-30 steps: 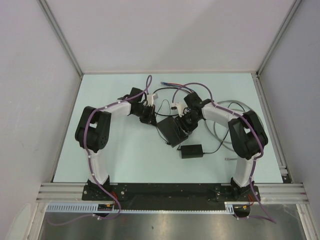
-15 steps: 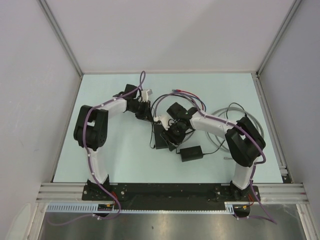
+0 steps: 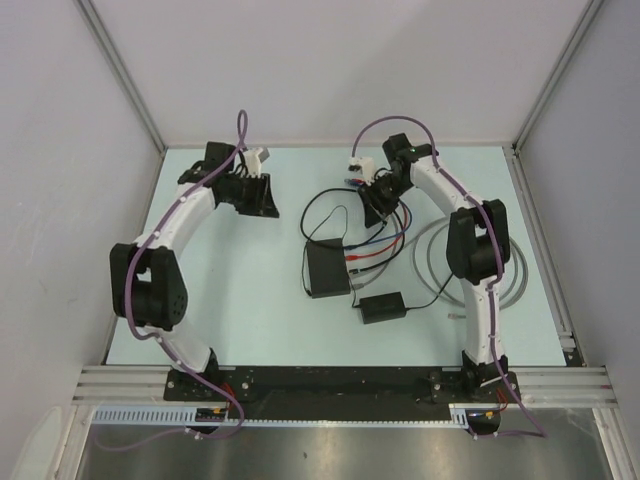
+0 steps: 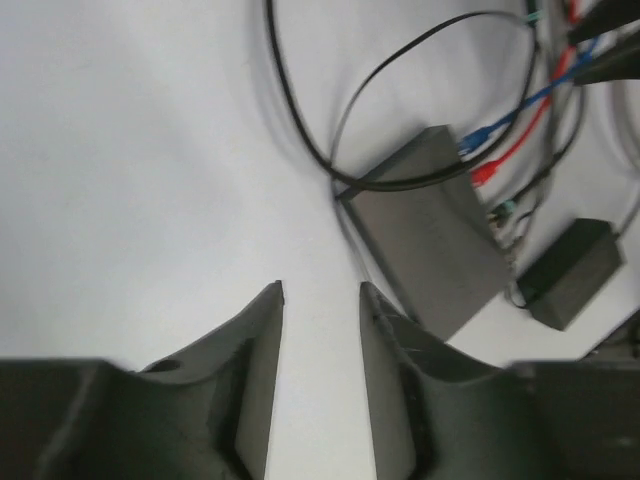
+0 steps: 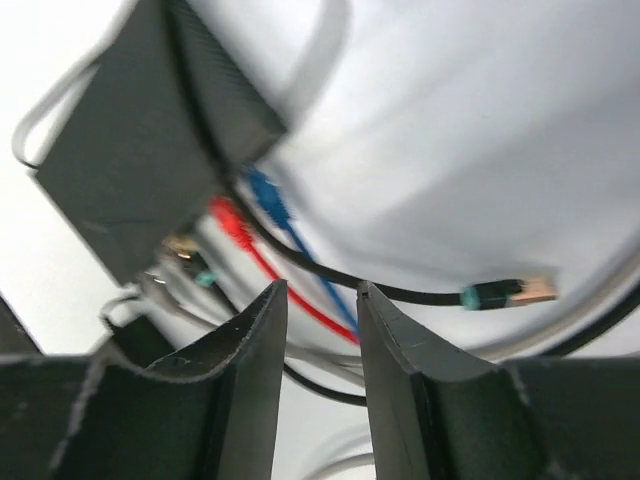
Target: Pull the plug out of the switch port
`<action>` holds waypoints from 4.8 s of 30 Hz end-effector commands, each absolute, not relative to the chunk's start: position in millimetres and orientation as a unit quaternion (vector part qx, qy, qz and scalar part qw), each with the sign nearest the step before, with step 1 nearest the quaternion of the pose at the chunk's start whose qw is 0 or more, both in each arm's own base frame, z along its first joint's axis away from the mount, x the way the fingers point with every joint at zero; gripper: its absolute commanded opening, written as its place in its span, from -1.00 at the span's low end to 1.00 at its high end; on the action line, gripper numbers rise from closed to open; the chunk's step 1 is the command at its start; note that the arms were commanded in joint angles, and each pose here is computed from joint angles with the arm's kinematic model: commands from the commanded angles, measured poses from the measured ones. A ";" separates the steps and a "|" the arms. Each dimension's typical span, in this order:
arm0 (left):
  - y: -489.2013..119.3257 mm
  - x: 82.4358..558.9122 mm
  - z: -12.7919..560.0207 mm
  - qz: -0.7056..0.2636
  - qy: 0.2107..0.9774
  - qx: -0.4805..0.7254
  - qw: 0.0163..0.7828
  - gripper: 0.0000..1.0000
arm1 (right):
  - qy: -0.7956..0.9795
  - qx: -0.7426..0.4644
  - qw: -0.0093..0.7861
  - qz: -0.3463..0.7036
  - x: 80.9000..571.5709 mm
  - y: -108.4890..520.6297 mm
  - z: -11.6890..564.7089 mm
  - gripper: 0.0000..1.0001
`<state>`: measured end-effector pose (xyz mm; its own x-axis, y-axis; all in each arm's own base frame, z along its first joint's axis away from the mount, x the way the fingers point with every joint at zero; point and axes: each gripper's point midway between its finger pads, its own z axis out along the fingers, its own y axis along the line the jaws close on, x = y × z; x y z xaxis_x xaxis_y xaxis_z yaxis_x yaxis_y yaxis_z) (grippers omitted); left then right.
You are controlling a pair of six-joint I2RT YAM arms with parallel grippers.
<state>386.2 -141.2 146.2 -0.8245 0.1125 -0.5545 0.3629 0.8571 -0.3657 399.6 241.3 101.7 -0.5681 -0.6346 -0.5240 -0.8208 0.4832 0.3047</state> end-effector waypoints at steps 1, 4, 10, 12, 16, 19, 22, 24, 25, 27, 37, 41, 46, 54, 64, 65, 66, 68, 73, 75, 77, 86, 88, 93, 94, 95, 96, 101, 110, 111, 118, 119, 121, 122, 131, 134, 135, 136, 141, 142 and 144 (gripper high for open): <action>-201.4 380.6 224.7 -0.351 0.835 0.241 0.348 -0.53 | 0.805 -0.485 0.156 0.304 395.0 238.2 100.8 -0.24; -246.5 381.9 240.7 -0.385 0.809 0.290 0.337 -0.95 | 0.788 -0.495 0.157 0.331 392.6 234.2 101.8 -0.15; -273.1 370.2 171.9 -0.403 0.827 0.292 0.260 -1.00 | 0.761 -0.524 0.171 0.342 383.6 234.5 100.2 0.07; -273.2 362.2 146.8 -0.410 0.840 0.274 0.225 -1.00 | 0.753 -0.542 0.171 0.332 376.3 236.1 91.2 0.11; -271.6 355.8 114.3 -0.411 0.852 0.267 0.186 -1.00 | 0.732 -0.581 0.191 0.300 373.9 237.7 81.2 0.11; -272.5 353.6 92.6 -0.400 0.862 0.263 0.168 -1.00 | 0.731 -0.587 0.204 0.282 377.8 240.7 71.9 0.10; -272.4 350.4 77.9 -0.386 0.867 0.276 0.154 -1.00 | 0.733 -0.580 0.217 0.282 382.2 249.3 72.0 0.09; -272.9 349.0 73.4 -0.387 0.870 0.270 0.146 -1.00 | 0.733 -0.577 0.223 0.283 383.9 256.7 71.9 0.08; -272.8 348.0 71.6 -0.385 0.871 0.269 0.144 -1.00 | 0.734 -0.575 0.224 0.284 384.1 258.6 70.9 0.08; -270.4 346.1 62.9 -0.379 0.876 0.264 0.136 -1.00 | 0.741 -0.566 0.238 0.271 392.7 264.8 68.6 0.08; -259.9 348.8 43.3 -0.342 0.895 0.259 0.123 -1.00 | 0.761 -0.518 0.282 0.269 423.2 274.3 74.6 0.04; -252.5 357.5 39.2 -0.316 0.902 0.264 0.133 -1.00 | 0.744 -0.525 0.280 0.305 415.2 283.3 82.8 -0.01; -247.2 359.8 33.5 -0.309 0.907 0.259 0.123 -1.00 | 0.736 -0.535 0.250 0.330 403.1 289.9 69.5 -0.02; -240.3 364.0 36.5 -0.306 0.906 0.259 0.131 -1.00 | 0.729 -0.532 0.248 0.352 406.0 308.4 72.6 -0.01; -233.1 374.7 38.0 -0.302 0.908 0.252 0.143 -1.00 | 0.679 -0.598 0.268 0.332 380.4 300.2 89.8 -0.19; -233.1 375.1 37.7 -0.301 0.909 0.252 0.143 -1.00 | 0.671 -0.607 0.271 0.328 377.8 299.5 90.4 -0.22; -233.0 375.0 37.1 -0.301 0.909 0.251 0.142 -1.00 | 0.662 -0.616 0.277 0.323 374.7 300.3 95.1 -0.24; -233.3 375.1 36.6 -0.302 0.909 0.252 0.142 -1.00 | 0.651 -0.638 0.263 0.317 363.3 300.9 86.6 -0.25; -233.3 375.5 36.3 -0.301 0.909 0.251 0.142 -1.00 | 0.652 -0.638 0.279 0.299 370.4 306.6 78.5 -0.23; -233.1 375.3 36.2 -0.301 0.909 0.251 0.141 -0.99 | 0.656 -0.638 0.283 0.287 374.6 306.8 73.1 -0.23; -232.8 375.0 36.3 -0.300 0.909 0.251 0.141 -1.00 | 0.658 -0.636 0.293 0.277 382.2 307.4 69.7 -0.22; -231.9 371.8 34.2 -0.301 0.910 0.251 0.138 -1.00 | 0.666 -0.619 0.327 0.257 407.3 306.4 73.9 -0.23; -233.2 372.1 34.1 -0.302 0.909 0.252 0.138 -1.00 | 0.667 -0.621 0.324 0.255 409.2 305.5 69.9 -0.22; -233.7 372.9 34.4 -0.303 0.909 0.251 0.137 -1.00 | 0.672 -0.621 0.310 0.258 412.4 304.8 62.0 -0.18; -233.1 373.2 33.8 -0.303 0.909 0.250 0.137 -1.00 | 0.675 -0.620 0.304 0.261 411.3 304.9 58.7 -0.16; -233.8 372.4 32.6 -0.304 0.909 0.250 0.135 -1.00 | 0.676 -0.619 0.300 0.264 411.3 305.4 56.8 -0.15; -233.8 372.4 32.6 -0.304 0.909 0.250 0.135 -1.00 | 0.677 -0.616 0.302 0.267 413.7 307.1 60.2 -0.13; -233.6 372.4 32.5 -0.305 0.909 0.250 0.135 -1.00 | 0.706 -0.577 0.265 0.314 416.4 311.4 51.7 -0.04; -233.9 373.1 31.2 -0.305 0.908 0.252 0.136 -1.00 | 0.722 -0.527 0.268 0.359 436.1 304.4 78.3 0.01; -234.4 372.6 29.7 -0.305 0.909 0.252 0.133 -1.00 | 0.733 -0.520 0.232 0.373 424.7 301.0 65.2 -0.01; -235.2 374.5 30.1 -0.306 0.909 0.252 0.134 -1.00 | 0.740 -0.503 0.181 0.408 410.5 303.2 50.9 0.06; -235.1 374.2 30.0 -0.305 0.909 0.251 0.133 -1.00 | 0.741 -0.502 0.178 0.409 409.3 303.9 49.3 0.07; -234.2 374.2 29.5 -0.305 0.910 0.250 0.132 -1.00 | 0.740 -0.500 0.173 0.415 408.0 305.6 46.4 0.08; -233.9 373.8 29.0 -0.304 0.909 0.251 0.132 -1.00 | 0.739 -0.501 0.171 0.417 407.0 306.4 45.5 0.08; -233.2 372.8 28.0 -0.302 0.910 0.252 0.132 -1.00 | 0.744 -0.459 0.114 0.472 393.7 306.9 38.0 0.07; -233.5 372.3 26.7 -0.301 0.910 0.252 0.130 -1.00 | 0.746 -0.455 0.101 0.475 390.4 308.3 30.4 0.03; -233.7 372.2 26.8 -0.302 0.910 0.252 0.130 -1.00 | 0.747 -0.453 0.097 0.476 389.2 308.6 28.7 0.02; -233.7 372.2 26.8 -0.302 0.910 0.252 0.130 -1.00 | 0.749 -0.451 0.095 0.476 388.8 309.3 27.3 0.01; -234.6 371.3 25.2 -0.301 0.911 0.253 0.128 -1.00 | 0.756 -0.431 0.070 0.488 382.7 308.6 15.3 -0.14; -234.2 371.7 25.5 -0.299 0.911 0.254 0.129 -1.00 | 0.755 -0.432 0.068 0.488 381.9 308.2 15.0 -0.16; -234.6 371.6 24.1 -0.299 0.911 0.254 0.128 -1.00 | 0.757 -0.425 0.067 0.492 382.9 306.6 15.9 -0.14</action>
